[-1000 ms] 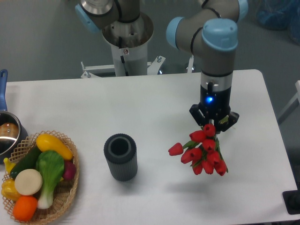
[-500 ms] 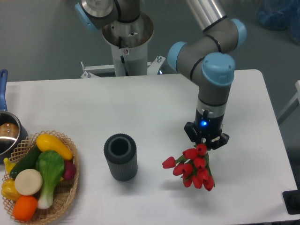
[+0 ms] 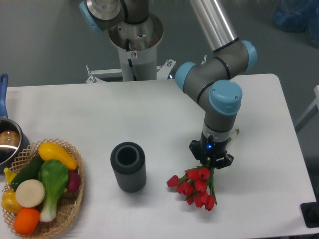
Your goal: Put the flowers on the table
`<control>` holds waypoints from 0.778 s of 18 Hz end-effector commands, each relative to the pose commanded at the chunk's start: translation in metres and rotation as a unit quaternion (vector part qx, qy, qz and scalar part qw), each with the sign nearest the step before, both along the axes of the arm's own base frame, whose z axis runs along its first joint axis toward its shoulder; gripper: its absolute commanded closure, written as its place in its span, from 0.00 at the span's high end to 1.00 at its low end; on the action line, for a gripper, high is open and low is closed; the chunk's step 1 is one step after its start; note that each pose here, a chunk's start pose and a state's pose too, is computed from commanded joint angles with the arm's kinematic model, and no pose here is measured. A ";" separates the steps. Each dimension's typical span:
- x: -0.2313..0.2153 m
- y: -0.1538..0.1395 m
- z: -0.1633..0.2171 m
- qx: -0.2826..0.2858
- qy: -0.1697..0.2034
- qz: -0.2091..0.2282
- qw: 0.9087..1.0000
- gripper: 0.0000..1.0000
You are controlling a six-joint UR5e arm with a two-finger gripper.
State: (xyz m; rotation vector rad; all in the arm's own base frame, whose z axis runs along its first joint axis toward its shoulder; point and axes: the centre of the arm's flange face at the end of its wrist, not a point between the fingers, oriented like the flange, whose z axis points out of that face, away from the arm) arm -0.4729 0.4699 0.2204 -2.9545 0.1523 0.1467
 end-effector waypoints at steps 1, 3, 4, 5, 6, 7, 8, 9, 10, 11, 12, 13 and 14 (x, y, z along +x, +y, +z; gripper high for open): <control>0.001 0.001 -0.002 -0.001 -0.001 -0.001 1.000 0.23; 0.004 0.003 -0.004 -0.002 -0.003 -0.004 1.000 0.24; 0.003 0.004 -0.004 -0.002 -0.001 -0.004 1.000 0.29; 0.002 0.005 0.000 0.001 0.001 -0.005 1.000 0.40; -0.001 0.006 0.003 0.003 0.005 -0.005 1.000 0.58; -0.004 0.009 0.008 0.005 0.010 -0.004 1.000 0.74; -0.011 0.012 0.017 0.012 0.019 -0.004 1.000 0.94; -0.017 0.012 0.026 0.016 0.027 -0.001 1.000 1.00; -0.021 0.010 0.031 0.019 0.031 0.002 0.999 1.00; -0.024 0.005 0.033 0.021 0.032 0.008 0.999 1.00; -0.030 -0.004 0.036 0.025 0.031 0.019 0.999 1.00; -0.036 -0.011 0.043 0.029 0.036 0.026 0.999 1.00; -0.038 -0.016 0.052 0.033 0.042 0.032 0.998 1.00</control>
